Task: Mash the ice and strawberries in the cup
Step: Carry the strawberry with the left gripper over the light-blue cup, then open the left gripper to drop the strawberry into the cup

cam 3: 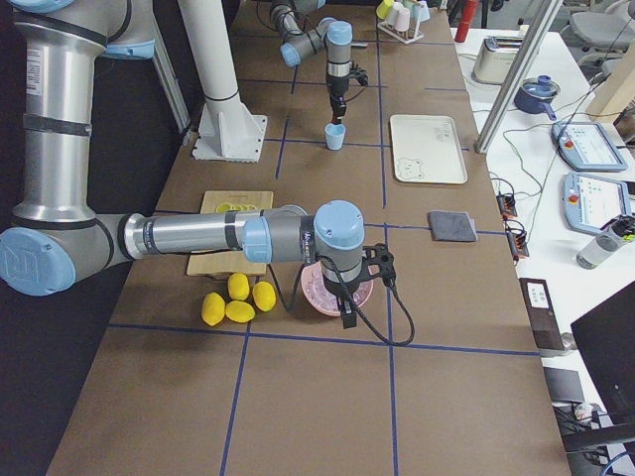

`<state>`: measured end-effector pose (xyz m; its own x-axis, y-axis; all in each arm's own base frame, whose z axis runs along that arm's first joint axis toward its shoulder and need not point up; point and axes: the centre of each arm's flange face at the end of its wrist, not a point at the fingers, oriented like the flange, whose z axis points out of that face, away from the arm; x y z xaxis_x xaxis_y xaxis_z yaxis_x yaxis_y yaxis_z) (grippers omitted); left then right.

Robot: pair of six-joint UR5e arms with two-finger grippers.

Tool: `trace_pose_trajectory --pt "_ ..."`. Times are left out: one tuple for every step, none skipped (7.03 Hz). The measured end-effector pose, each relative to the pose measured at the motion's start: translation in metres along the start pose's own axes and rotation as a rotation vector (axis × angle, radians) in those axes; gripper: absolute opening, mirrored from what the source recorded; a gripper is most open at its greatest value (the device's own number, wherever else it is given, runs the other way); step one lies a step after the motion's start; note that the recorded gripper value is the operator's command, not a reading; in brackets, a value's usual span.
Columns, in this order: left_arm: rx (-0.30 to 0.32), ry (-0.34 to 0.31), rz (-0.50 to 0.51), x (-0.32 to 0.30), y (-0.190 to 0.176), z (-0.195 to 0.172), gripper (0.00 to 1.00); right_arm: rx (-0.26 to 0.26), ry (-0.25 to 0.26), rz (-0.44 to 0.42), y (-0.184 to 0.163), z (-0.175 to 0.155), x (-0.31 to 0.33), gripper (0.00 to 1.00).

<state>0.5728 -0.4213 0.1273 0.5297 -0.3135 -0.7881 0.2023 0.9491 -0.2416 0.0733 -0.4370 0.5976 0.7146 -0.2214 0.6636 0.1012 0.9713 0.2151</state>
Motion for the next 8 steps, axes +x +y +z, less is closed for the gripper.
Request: trace_pose_trajectory --pt "-0.008 0.000 0.006 0.0013 0.0067 0.0028 0.07 0.000 0.000 0.000 -0.0004 -0.0002 -0.0001 0.99" --pt "-0.013 0.000 0.010 0.0028 0.0110 0.0042 0.16 0.001 0.001 0.000 -0.0009 -0.0005 -0.0003 0.99" --pt "-0.015 0.002 0.014 0.0043 0.0129 0.0040 0.25 0.002 0.001 -0.001 -0.0016 -0.0009 -0.0006 0.99" --pt "-0.015 0.003 0.017 0.0052 0.0136 0.0036 0.32 0.003 0.002 -0.001 -0.0021 -0.0012 -0.0007 0.99" --pt "-0.015 0.006 0.019 0.0057 0.0135 0.0031 0.42 0.003 0.002 -0.002 -0.0023 -0.0013 -0.0007 0.99" --pt "-0.013 0.018 0.023 0.0066 0.0127 0.0018 0.51 0.004 0.002 -0.001 -0.0030 -0.0017 -0.0010 0.99" --pt "-0.011 0.033 0.029 0.0074 0.0115 0.0000 0.52 0.005 0.001 0.001 -0.0036 -0.0020 -0.0013 0.99" --pt "-0.008 0.041 0.030 0.0074 0.0096 -0.0012 0.53 0.005 0.001 0.003 -0.0038 -0.0021 -0.0014 0.99"
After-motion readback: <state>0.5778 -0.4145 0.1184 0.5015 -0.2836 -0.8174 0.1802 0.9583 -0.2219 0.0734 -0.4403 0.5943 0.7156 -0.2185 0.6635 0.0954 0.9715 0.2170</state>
